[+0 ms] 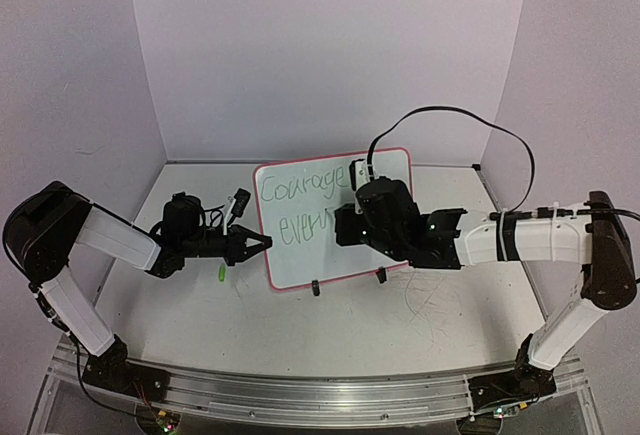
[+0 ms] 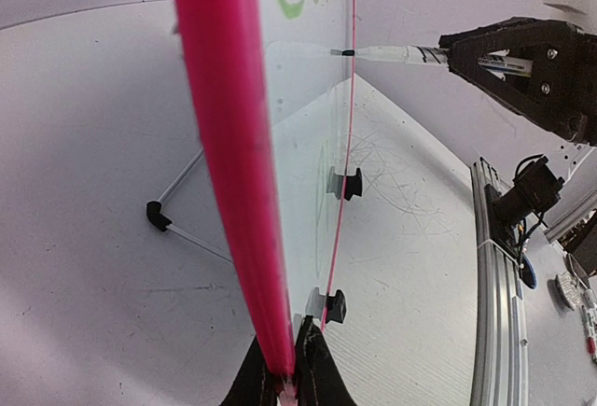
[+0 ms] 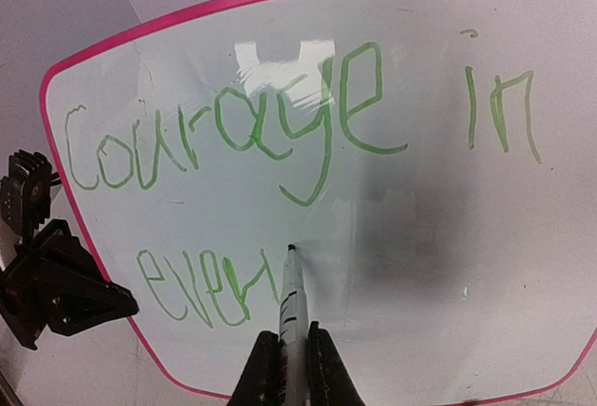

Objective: Write a sentence on the whiteboard

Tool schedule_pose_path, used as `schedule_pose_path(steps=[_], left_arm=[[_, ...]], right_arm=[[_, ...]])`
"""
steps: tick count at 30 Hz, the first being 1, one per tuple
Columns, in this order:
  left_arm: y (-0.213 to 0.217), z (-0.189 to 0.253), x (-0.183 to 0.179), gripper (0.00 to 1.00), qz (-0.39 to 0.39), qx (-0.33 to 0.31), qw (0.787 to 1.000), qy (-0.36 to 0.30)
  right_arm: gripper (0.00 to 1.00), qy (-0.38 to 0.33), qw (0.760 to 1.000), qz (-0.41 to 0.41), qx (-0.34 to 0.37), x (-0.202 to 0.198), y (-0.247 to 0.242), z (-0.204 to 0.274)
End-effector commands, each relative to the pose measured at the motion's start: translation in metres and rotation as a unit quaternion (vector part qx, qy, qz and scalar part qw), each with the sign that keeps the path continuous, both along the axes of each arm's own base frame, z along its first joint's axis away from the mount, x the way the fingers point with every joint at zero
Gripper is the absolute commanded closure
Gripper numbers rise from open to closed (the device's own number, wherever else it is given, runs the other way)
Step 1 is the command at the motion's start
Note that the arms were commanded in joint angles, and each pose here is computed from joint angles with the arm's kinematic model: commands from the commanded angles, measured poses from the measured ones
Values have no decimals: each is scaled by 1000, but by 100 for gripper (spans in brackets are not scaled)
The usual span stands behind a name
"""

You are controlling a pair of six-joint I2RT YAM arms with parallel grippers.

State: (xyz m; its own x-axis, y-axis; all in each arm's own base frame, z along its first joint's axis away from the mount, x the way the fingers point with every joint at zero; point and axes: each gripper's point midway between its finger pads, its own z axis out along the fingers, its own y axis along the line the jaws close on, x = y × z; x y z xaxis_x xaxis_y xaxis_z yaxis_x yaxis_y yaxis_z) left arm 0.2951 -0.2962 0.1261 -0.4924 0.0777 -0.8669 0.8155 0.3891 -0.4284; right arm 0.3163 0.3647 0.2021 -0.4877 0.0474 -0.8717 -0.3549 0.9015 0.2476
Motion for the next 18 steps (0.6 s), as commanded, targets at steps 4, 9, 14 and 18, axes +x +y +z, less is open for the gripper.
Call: schedule_pose_path(steps=[4,9,14,18], left_arm=[[5,21,21,100,37,8,997,-64],[5,19,21,100,37,9,997,-63],[5,21,22,100,39,9,997,-66],[5,20,21,100,38,9,997,-64]], right_arm=[[100,18,1000,0,1,-3,-5,-13],[100,43,999,6,-7,-12,-7,-34],[100,55,998,9,-10,-18,-7,-42],[100,70,997,16,-12,-25,-6,-54]])
